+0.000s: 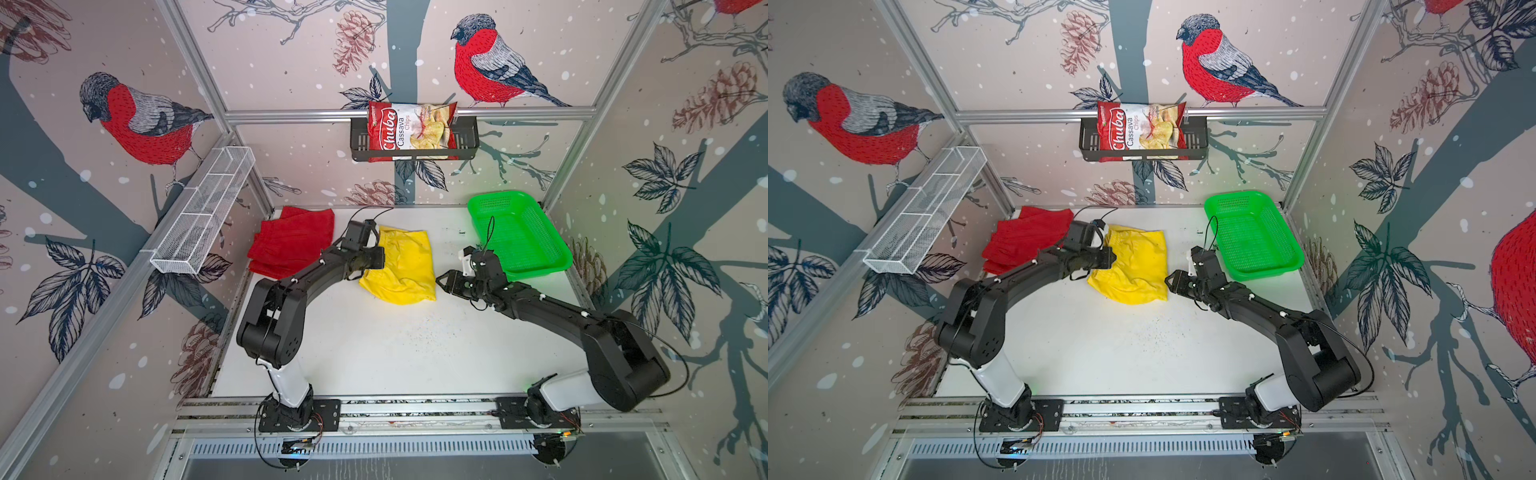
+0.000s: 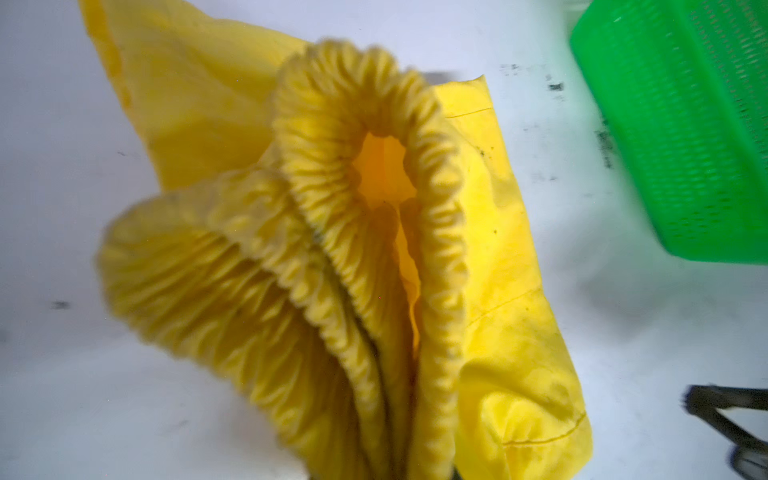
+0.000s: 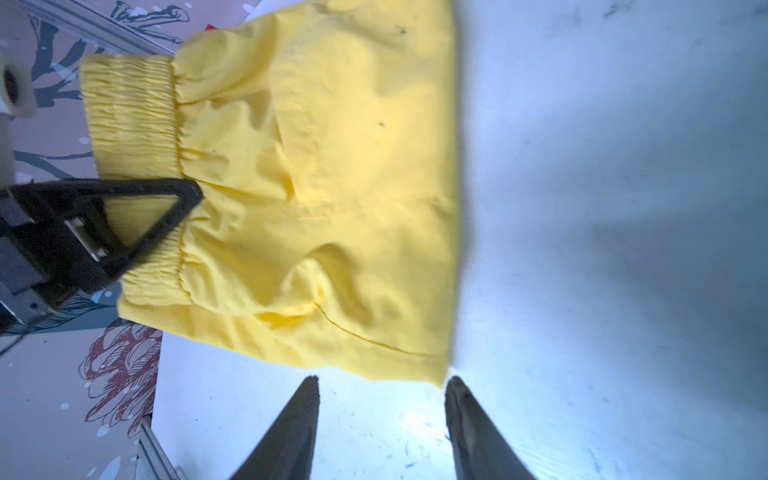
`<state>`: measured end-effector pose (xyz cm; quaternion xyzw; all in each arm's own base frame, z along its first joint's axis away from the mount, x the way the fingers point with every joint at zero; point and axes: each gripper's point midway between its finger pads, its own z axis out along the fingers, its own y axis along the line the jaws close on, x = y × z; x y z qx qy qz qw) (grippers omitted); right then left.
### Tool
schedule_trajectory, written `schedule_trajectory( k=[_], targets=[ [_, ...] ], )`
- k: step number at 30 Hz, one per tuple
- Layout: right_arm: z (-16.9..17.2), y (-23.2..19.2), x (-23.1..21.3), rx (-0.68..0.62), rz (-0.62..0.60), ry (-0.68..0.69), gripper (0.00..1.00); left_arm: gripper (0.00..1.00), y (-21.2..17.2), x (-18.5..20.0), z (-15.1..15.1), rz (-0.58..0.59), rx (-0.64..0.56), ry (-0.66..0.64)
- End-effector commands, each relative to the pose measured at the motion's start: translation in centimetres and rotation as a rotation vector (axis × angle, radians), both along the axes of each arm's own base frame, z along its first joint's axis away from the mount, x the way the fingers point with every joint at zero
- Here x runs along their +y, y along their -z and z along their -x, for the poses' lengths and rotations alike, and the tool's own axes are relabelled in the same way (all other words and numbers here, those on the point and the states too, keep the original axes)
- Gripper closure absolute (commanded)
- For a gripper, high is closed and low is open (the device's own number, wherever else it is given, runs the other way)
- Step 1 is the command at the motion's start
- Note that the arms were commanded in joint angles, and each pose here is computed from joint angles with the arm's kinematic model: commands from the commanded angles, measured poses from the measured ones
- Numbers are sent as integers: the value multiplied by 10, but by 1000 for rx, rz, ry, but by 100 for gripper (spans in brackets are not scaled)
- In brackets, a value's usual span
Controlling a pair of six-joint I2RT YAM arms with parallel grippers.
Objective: Fold and stack the shorts
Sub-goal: 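Lift the folded yellow shorts with the left gripper while the right draws back, then carry the yellow shorts with the left gripper onto the red shorts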
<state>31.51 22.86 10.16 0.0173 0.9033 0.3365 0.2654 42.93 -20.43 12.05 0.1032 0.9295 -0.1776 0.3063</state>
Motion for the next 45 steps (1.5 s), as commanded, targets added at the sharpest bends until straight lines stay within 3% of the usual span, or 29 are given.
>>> schedule_trajectory(
  k=[1,7,16,23,31,45],
  targets=[
    [6,8,-14,0,24,11,49,100,9,34,7,-306,59,94],
    [12,18,-21,9,18,19,49,100,-15,78,-37,-631,1,84],
    [19,30,-26,21,33,18,51,100,-40,142,-81,-773,-63,-24],
    [21,37,-24,44,28,17,52,100,-53,166,-105,-811,-63,-50],
    [21,39,-25,52,30,28,52,100,-88,169,-119,-816,-151,-57],
    [15,40,-13,65,39,10,53,100,-146,175,-100,-809,-203,-82]
  ],
)
